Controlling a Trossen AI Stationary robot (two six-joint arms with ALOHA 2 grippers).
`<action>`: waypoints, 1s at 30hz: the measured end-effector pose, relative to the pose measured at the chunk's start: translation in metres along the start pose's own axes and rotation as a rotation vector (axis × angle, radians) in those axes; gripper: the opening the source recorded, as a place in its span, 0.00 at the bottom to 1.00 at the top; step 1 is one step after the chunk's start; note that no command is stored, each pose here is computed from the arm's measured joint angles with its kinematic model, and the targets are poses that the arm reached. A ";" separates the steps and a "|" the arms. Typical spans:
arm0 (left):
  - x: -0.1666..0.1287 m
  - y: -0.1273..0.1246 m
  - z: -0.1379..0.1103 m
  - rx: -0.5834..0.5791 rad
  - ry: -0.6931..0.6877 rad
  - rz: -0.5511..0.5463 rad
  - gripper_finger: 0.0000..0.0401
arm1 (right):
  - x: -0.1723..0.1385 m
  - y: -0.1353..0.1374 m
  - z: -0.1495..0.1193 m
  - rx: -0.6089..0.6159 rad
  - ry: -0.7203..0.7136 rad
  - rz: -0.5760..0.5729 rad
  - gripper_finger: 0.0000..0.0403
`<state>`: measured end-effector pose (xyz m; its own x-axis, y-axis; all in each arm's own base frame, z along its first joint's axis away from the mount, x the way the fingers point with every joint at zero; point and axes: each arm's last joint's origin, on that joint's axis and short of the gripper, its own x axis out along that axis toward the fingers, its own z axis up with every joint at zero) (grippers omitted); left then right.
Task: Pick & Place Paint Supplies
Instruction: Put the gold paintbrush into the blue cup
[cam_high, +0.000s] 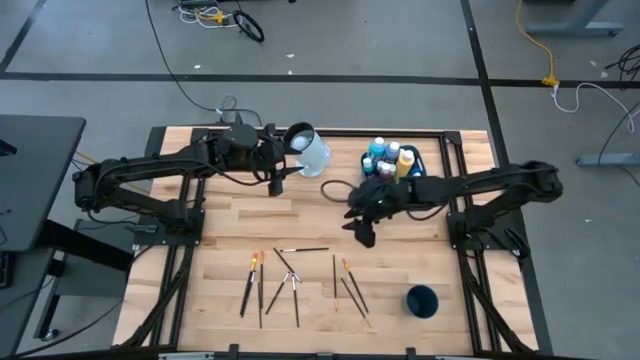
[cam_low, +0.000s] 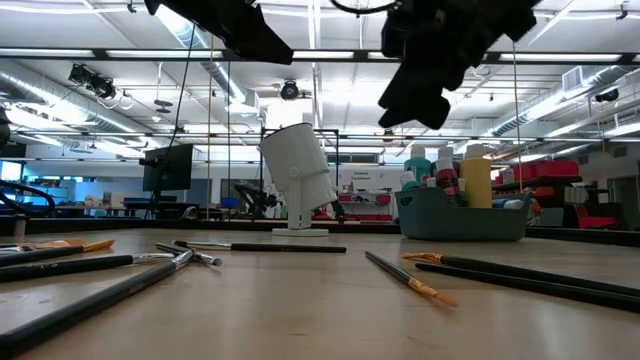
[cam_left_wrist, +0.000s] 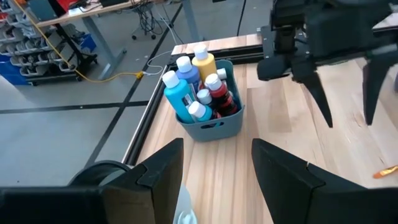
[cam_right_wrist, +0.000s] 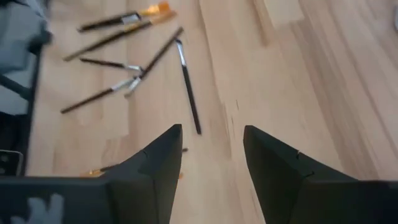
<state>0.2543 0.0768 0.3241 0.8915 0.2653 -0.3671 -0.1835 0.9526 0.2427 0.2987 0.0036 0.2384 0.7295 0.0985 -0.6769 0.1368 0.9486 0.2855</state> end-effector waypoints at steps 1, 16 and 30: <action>0.000 0.000 0.000 0.000 0.001 0.000 0.49 | 0.002 0.004 0.004 0.002 0.028 -0.022 0.42; 0.002 -0.002 -0.006 0.004 0.013 0.000 0.49 | 0.065 0.043 -0.007 0.237 0.568 0.016 0.40; 0.004 -0.002 -0.011 0.001 0.031 0.012 0.49 | 0.099 0.064 -0.034 0.184 0.584 -0.080 0.40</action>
<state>0.2534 0.0772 0.3124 0.8762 0.2809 -0.3916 -0.1936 0.9493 0.2478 0.3570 0.0849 0.1661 0.2318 0.2275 -0.9458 0.3272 0.8974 0.2960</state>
